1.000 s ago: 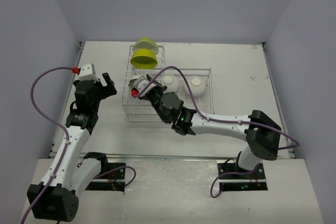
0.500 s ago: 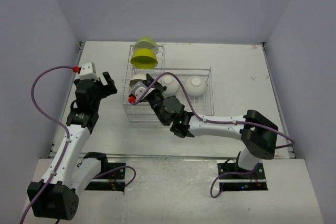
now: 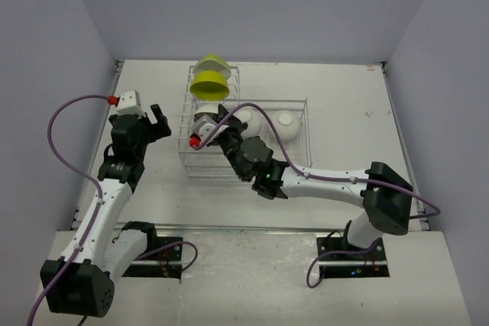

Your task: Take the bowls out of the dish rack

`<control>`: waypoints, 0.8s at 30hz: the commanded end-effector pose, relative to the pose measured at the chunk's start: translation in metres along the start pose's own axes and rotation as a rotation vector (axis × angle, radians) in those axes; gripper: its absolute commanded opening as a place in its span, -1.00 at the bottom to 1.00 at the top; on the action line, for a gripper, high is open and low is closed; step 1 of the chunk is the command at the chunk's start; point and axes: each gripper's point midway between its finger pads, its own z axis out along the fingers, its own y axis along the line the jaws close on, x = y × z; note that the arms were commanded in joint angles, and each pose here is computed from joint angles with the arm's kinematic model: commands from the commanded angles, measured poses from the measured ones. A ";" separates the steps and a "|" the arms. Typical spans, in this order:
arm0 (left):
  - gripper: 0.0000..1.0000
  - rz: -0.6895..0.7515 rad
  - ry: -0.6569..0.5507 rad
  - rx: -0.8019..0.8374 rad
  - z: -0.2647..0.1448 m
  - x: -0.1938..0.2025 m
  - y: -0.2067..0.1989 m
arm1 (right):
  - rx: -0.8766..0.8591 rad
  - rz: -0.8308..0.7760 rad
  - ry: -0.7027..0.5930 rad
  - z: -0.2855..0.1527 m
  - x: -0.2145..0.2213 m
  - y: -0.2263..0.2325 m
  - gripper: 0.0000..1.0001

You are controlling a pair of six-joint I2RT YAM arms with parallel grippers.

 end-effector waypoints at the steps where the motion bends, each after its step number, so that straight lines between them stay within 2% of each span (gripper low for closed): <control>1: 0.91 0.004 -0.043 0.020 0.002 -0.015 -0.005 | 0.105 0.115 -0.043 -0.004 -0.039 -0.057 -1.00; 11: 0.91 0.011 -0.015 -0.019 0.008 -0.009 0.001 | 0.102 0.157 -0.049 0.002 -0.065 -0.077 -1.00; 15: 0.95 0.002 -0.012 -0.099 0.008 -0.012 0.014 | 0.228 0.162 -0.003 -0.002 -0.071 -0.120 -1.00; 18: 0.96 0.007 -0.021 -0.177 0.003 -0.028 0.025 | 0.332 0.191 0.049 -0.007 -0.073 -0.171 -1.00; 22: 0.98 -0.012 -0.073 -0.272 -0.010 -0.058 0.037 | 0.437 0.289 0.186 -0.029 -0.041 -0.231 -1.00; 23: 0.98 -0.033 -0.095 -0.294 -0.016 -0.069 0.039 | 0.498 0.394 0.215 -0.033 -0.021 -0.252 -1.00; 24: 0.99 -0.046 -0.105 -0.302 -0.018 -0.074 0.039 | 0.495 0.385 0.297 -0.046 -0.001 -0.263 -1.00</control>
